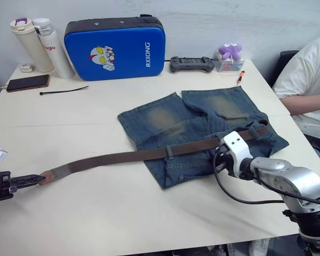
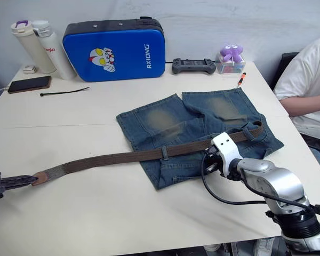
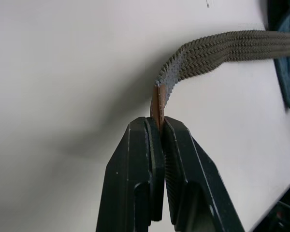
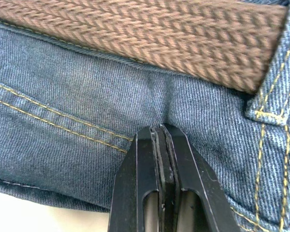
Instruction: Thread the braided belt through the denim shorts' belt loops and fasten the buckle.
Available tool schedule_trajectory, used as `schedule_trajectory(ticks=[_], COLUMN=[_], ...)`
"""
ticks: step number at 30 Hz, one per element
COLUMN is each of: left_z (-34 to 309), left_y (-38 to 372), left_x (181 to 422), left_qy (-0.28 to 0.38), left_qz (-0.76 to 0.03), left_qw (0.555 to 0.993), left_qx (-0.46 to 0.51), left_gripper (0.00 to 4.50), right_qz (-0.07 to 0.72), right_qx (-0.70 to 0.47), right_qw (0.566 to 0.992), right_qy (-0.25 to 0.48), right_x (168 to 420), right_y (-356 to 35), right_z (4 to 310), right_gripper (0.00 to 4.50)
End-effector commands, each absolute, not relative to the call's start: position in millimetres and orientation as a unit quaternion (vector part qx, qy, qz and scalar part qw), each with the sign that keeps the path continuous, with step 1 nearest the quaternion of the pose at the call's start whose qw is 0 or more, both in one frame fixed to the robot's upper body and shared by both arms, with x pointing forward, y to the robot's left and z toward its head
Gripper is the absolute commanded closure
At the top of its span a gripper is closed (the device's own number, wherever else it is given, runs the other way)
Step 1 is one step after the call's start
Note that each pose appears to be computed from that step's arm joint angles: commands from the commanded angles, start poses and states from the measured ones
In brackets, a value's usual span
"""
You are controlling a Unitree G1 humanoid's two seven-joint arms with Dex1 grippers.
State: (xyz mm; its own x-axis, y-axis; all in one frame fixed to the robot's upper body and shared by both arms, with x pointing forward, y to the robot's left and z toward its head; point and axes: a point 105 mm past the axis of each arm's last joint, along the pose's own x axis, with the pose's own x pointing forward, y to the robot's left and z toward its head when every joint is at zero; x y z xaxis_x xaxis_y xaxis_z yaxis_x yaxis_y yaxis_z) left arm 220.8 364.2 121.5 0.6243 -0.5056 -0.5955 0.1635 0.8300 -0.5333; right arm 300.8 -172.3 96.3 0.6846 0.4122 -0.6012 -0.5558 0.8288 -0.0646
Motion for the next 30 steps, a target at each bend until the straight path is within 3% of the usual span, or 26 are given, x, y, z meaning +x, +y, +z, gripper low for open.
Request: schedule_trajectory(ticks=[1, 6, 10, 15, 22, 24, 25, 27, 30], left_z=[132, 144, 175, 210, 203, 194, 190, 186, 181], left_y=[354, 366, 354, 285, 194, 147, 122, 86, 53], left_x=[220, 216, 225, 233, 251, 267, 266, 261, 265], left_qy=[0.384, 0.379, 0.329, 0.290, 0.274, 0.249, 0.236, 0.218, 0.182], left_qz=[-0.223, -0.222, -0.286, -0.457, -0.583, -0.613, -0.638, -0.675, -0.693], left_qw=[0.869, 0.874, 0.878, 0.826, 0.765, 0.750, 0.733, 0.702, 0.691], left_qx=[-0.219, -0.208, -0.198, -0.157, -0.019, -0.002, 0.026, 0.056, 0.098], left_gripper=[2.29, 0.07, 0.03, 0.03, 0.03, 0.00, 0.00, 0.00, 0.00], right_qz=[0.253, 0.278, 0.320, 0.367, 0.417, 0.424, 0.425, 0.417, 0.400], right_qx=[-0.123, -0.132, -0.127, -0.125, -0.156, -0.163, -0.168, -0.172, -0.181], right_qw=[0.900, 0.902, 0.898, 0.889, 0.866, 0.856, 0.852, 0.851, 0.853], right_qy=[0.333, 0.303, 0.273, 0.243, 0.228, 0.247, 0.257, 0.270, 0.283], right_x=[296, 297, 291, 281, 260, 248, 242, 233, 222], right_y=[-179, -176, -172, -166, -161, -164, -168, -176, -188], right_z=[84, 114, 147, 179, 194, 193, 192, 195, 203], right_gripper=[4.50, 4.50, 4.50, 4.50, 4.50, 3.84, 3.76, 2.95, 1.49])
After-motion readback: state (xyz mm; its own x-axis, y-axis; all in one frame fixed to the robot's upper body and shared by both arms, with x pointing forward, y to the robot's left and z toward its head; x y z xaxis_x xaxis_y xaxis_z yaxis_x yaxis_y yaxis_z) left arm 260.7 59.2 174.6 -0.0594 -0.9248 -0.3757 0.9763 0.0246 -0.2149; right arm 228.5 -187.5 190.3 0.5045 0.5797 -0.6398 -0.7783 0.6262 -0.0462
